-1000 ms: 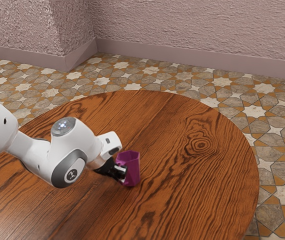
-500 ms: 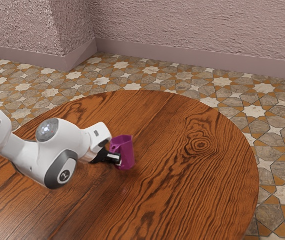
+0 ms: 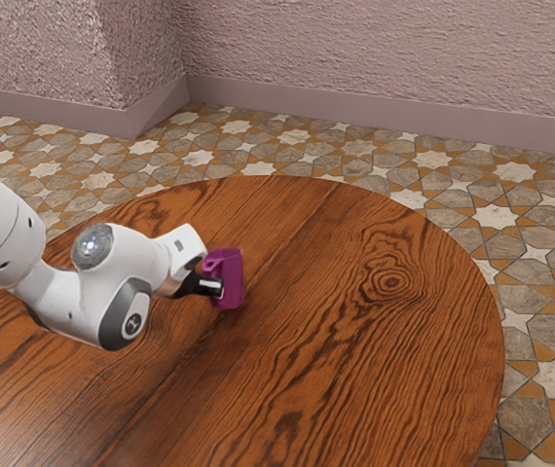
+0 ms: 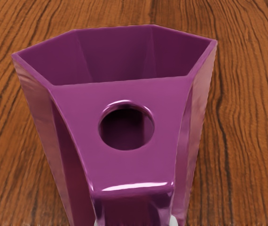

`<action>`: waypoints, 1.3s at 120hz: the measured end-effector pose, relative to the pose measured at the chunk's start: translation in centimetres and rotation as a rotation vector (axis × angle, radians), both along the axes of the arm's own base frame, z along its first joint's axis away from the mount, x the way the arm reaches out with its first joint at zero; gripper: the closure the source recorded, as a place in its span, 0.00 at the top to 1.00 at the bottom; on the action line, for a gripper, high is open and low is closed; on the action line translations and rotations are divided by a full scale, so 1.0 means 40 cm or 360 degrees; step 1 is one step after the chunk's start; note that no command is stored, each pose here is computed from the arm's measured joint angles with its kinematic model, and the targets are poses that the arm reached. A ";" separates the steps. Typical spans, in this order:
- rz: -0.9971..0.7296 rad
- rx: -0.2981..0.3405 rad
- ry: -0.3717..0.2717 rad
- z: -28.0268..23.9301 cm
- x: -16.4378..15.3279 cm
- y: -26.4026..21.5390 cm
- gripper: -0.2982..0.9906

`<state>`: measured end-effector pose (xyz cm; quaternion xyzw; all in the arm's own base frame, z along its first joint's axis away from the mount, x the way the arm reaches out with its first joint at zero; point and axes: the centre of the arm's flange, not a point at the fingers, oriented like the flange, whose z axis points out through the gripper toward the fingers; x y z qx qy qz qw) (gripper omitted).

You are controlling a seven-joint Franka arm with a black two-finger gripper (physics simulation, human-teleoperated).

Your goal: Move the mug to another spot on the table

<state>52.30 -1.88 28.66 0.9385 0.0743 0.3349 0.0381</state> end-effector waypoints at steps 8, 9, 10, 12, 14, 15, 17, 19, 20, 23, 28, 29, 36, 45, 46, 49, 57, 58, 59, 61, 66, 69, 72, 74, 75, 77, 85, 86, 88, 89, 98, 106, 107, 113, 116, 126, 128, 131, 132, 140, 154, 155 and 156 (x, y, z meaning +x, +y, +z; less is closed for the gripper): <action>-0.0015 0.0014 0.0010 -0.016 -0.001 0.001 0.25; -0.0017 0.0016 0.0012 -0.019 -0.001 0.002 0.25; -0.0019 0.0017 0.0014 -0.021 -0.002 0.001 0.25; -0.0022 0.0020 0.0017 -0.024 -0.003 0.001 0.25; -0.0026 0.0023 0.0019 -0.027 -0.004 0.001 0.25; -0.0027 0.0024 0.0021 -0.029 -0.004 0.001 0.26; -0.0031 0.0027 0.0023 -0.031 -0.005 0.001 0.26; -0.0034 0.0030 0.0025 -0.034 -0.006 0.001 0.26; -0.0035 0.0031 0.0026 -0.035 -0.006 0.001 0.26; -0.0040 0.0034 0.0030 -0.039 -0.007 0.001 0.26; -0.0047 0.0040 0.0037 -0.047 -0.010 0.001 0.27; -0.0048 0.0041 0.0039 -0.048 -0.010 0.001 0.27; -0.0057 0.0049 0.0053 -0.058 -0.018 0.001 0.29; -0.0068 0.0057 0.0073 -0.071 -0.030 0.002 0.33; -0.0069 0.0058 0.0075 -0.071 -0.031 0.002 0.34; -0.0072 0.0060 0.0081 -0.075 -0.035 0.002 0.36; -0.0079 0.0066 0.0094 -0.082 -0.044 0.002 0.43; -0.0080 0.0067 0.0095 -0.082 -0.045 0.002 0.44; -0.0080 0.0067 0.0096 -0.083 -0.045 0.002 0.45; -0.0082 0.0069 0.0097 -0.084 -0.046 0.002 0.46; -0.0086 0.0072 0.0099 -0.084 -0.047 0.002 0.50; -0.0088 0.0073 0.0099 -0.084 -0.048 0.002 0.52; -0.0090 0.0075 0.0099 -0.084 -0.048 0.003 0.54; -0.0091 0.0076 0.0099 -0.084 -0.048 0.003 0.55; -0.0092 0.0076 0.0099 -0.084 -0.048 0.003 0.55; -0.0093 0.0077 0.0099 -0.084 -0.048 0.003 0.56; -0.0098 0.0081 0.0098 -0.084 -0.048 0.002 0.59; -0.0099 0.0081 0.0098 -0.084 -0.048 0.002 0.59; -0.0100 0.0082 0.0098 -0.084 -0.048 0.002 0.60; -0.0100 0.0083 0.0098 -0.084 -0.048 0.002 0.60; -0.0105 0.0086 0.0098 -0.084 -0.049 0.003 0.63; -0.0108 0.0089 0.0098 -0.081 -0.053 0.003 0.65; -0.0109 0.0090 0.0098 -0.081 -0.054 0.003 0.65; -0.0111 0.0092 0.0097 -0.076 -0.060 0.003 0.66; -0.0112 0.0093 0.0095 -0.072 -0.064 0.003 0.67; -0.0116 0.0098 0.0078 -0.046 -0.077 0.004 0.69; -0.0116 0.0098 0.0073 -0.038 -0.080 0.004 0.70; -0.0117 0.0099 0.0060 -0.018 -0.082 0.004 0.71; -0.0118 0.0099 0.0057 -0.011 -0.082 0.003 0.71; -0.0123 0.0096 0.0031 0.057 -0.084 -0.001 0.72; -0.0134 0.0078 0.0063 0.186 -0.082 -0.016 0.74; -0.0135 0.0076 0.0065 0.198 -0.079 -0.017 0.74; -0.0135 0.0074 0.0070 0.209 -0.076 -0.019 0.74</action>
